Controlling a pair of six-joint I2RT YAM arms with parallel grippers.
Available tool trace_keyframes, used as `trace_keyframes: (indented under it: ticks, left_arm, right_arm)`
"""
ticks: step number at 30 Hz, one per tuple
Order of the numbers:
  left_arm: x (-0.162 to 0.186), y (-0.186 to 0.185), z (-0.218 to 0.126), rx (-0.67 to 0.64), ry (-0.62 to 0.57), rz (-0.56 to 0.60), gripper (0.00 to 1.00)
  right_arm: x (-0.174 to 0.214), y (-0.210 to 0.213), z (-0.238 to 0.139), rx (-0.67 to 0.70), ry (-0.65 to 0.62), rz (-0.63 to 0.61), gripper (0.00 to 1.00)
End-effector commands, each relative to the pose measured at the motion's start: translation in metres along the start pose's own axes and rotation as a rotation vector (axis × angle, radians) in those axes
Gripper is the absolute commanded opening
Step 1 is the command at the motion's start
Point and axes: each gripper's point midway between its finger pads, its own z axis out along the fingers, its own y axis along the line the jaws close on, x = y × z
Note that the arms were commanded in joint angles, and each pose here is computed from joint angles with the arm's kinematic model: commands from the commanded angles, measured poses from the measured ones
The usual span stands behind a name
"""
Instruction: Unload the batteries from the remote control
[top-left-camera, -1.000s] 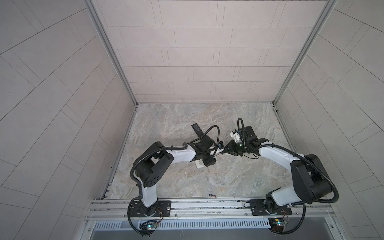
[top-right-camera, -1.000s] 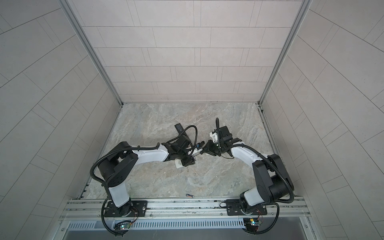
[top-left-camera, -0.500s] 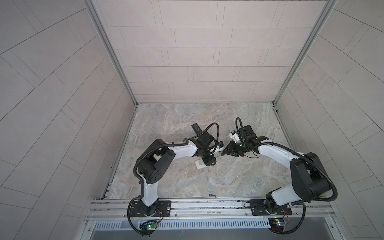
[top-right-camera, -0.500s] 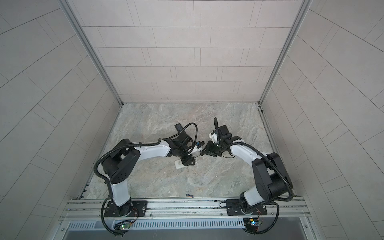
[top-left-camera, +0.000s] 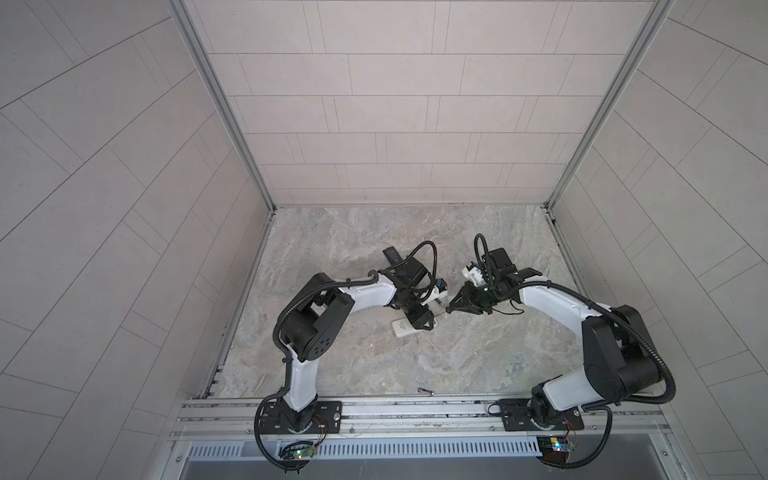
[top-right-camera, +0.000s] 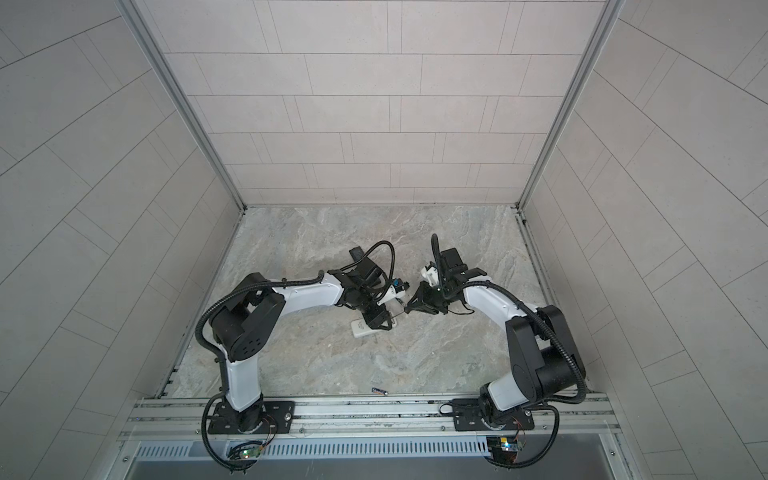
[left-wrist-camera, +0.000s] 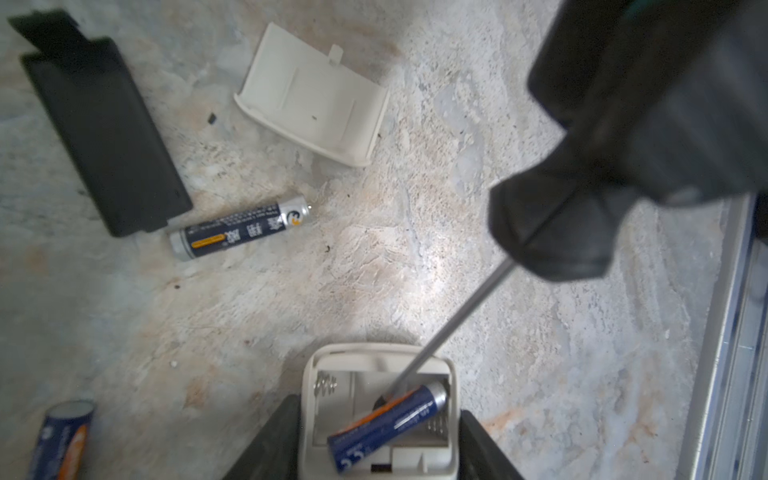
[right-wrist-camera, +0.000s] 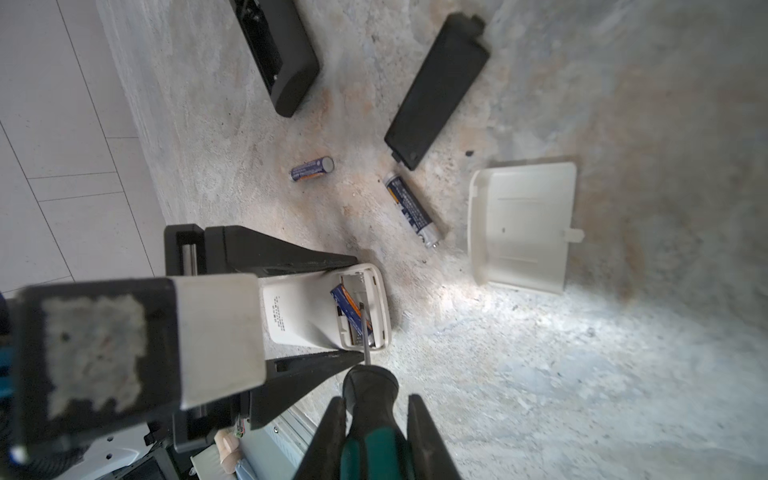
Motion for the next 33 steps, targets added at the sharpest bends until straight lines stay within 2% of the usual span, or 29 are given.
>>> trace_keyframes:
  ticks: [1,4,20,24,27,33]
  left_arm:
    - [0.007,0.009,0.002,-0.004,0.028,-0.034,0.42]
    - [0.006,0.009,0.003,0.002,0.02,-0.03,0.42]
    - [-0.001,-0.005,0.01,0.117,-0.01,-0.069,0.41]
    - [0.001,-0.007,0.011,0.127,-0.006,-0.074,0.4]
    - [0.003,-0.007,0.013,0.13,0.0,-0.077,0.4]
    - [0.004,-0.009,0.015,0.146,0.017,-0.082,0.4]
  right_arm:
    - [0.031,-0.032,0.0,0.126,0.123,0.059,0.0]
    - [0.034,-0.031,0.004,0.109,0.156,0.07,0.0]
    - [0.017,-0.007,0.007,-0.02,0.127,0.138,0.0]
    - [0.01,-0.005,0.002,-0.03,0.093,0.159,0.0]
    - [0.009,-0.01,-0.002,0.016,0.095,0.148,0.0]
    - [0.003,-0.008,-0.003,-0.018,0.072,0.191,0.0]
